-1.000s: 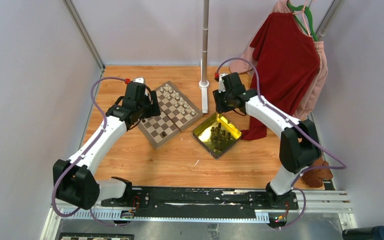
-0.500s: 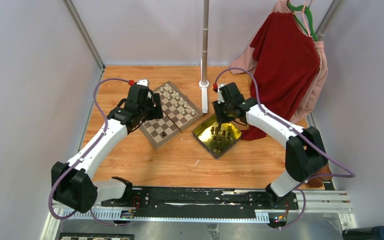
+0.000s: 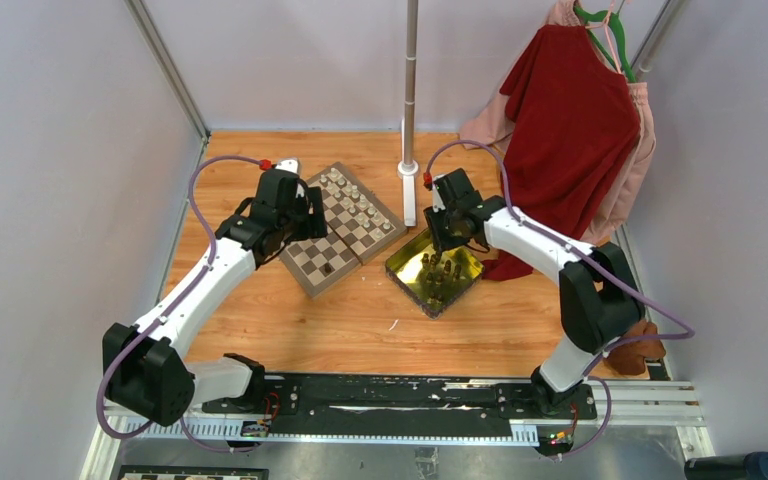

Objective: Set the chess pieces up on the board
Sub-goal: Pick up the chess piece from the storage box.

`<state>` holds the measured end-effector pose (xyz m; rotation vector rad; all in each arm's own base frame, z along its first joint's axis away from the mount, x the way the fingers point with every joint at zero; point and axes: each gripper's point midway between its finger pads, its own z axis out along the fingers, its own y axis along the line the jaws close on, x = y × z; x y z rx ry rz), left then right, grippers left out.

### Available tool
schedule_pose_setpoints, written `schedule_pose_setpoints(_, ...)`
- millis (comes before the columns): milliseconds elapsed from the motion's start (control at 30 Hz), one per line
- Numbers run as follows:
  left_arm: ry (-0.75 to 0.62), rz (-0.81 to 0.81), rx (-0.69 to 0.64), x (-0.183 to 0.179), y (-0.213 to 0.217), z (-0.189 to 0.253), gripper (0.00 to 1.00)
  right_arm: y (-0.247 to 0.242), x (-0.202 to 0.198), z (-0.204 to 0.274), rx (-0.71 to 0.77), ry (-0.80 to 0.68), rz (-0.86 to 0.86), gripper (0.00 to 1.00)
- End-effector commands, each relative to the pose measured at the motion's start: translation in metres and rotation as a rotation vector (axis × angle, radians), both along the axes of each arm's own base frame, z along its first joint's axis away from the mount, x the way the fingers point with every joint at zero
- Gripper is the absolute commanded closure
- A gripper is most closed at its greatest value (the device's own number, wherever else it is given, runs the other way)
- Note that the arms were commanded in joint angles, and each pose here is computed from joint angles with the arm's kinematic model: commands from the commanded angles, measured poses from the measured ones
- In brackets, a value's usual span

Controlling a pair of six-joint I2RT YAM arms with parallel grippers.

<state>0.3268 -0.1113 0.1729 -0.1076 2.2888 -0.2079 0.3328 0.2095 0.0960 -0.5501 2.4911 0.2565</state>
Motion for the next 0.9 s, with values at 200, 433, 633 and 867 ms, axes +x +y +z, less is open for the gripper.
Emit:
schedule_pose_setpoints(200,-0.020,-0.050,0.013,-0.006,-0.004,0.006,0.22,0.005,0.007,-0.016,-0.032,0.027,-0.007,0.65)
schedule_pose_setpoints(433,-0.016,-0.065,0.013,-0.009,-0.005,0.004,0.22,0.008,0.012,-0.023,-0.038,0.032,-0.009,0.65)
schedule_pose_setpoints(633,-0.013,-0.073,0.017,-0.010,-0.007,0.002,0.22,0.009,0.015,-0.025,-0.039,0.036,-0.012,0.66)
schedule_pose_setpoints(867,-0.008,-0.077,0.019,-0.009,-0.007,0.000,0.22,0.007,0.014,-0.031,-0.046,0.049,-0.018,0.69)
